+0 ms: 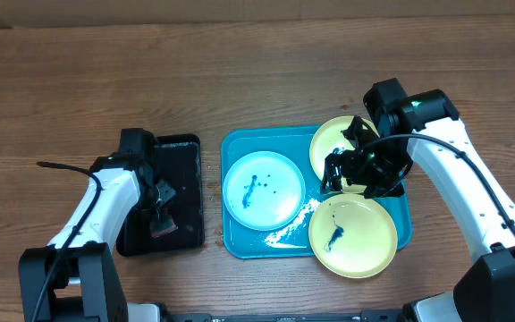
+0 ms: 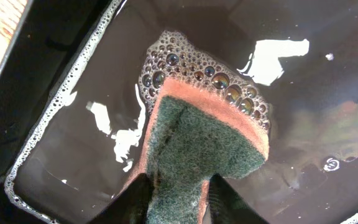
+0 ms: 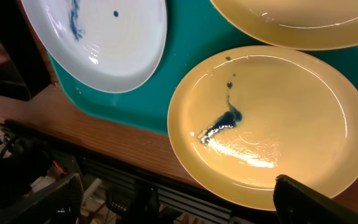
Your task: Clean dirty plates on tray and stack at the side
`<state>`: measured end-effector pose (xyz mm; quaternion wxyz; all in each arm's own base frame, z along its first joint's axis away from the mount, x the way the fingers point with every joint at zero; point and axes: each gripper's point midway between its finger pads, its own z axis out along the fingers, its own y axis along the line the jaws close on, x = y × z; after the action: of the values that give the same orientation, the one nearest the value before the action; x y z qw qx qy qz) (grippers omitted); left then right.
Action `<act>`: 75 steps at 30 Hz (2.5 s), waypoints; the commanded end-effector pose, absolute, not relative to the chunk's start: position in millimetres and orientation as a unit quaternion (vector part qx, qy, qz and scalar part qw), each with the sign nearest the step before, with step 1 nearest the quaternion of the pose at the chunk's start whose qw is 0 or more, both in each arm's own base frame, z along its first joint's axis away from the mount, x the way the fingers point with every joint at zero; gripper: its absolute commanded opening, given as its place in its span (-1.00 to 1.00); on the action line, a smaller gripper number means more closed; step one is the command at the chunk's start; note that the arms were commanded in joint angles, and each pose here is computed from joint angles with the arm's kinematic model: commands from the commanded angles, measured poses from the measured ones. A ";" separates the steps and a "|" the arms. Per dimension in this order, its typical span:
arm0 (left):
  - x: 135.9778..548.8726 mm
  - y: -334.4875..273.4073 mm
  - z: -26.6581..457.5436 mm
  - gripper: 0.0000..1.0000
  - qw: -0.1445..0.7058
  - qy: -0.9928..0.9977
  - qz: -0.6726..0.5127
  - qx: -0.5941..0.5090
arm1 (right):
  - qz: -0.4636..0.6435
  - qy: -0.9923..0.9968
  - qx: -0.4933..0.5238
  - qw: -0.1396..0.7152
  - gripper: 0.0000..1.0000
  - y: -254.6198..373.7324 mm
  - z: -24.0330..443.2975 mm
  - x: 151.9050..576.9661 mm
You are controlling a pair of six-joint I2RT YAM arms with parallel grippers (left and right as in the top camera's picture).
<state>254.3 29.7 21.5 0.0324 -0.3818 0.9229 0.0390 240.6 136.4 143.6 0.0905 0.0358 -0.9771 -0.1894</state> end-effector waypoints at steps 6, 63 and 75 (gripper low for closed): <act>249.4 34.4 16.7 -0.35 0.026 0.925 0.052 -0.376 | -0.193 -0.977 0.041 0.077 0.99 139.4 150.8 245.2; 313.1 -20.5 105.5 -0.92 0.153 0.985 0.024 -0.075 | -0.300 -0.948 0.103 0.009 0.88 197.7 96.3 262.8; 310.2 -26.8 104.1 -0.92 0.143 0.986 -0.005 -0.088 | -0.284 -0.957 0.051 0.042 0.28 208.6 51.2 271.0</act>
<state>306.4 -23.5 96.1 0.1330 -0.0970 0.9863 0.0076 270.5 207.9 68.8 0.0158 0.0852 -0.9521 -0.2931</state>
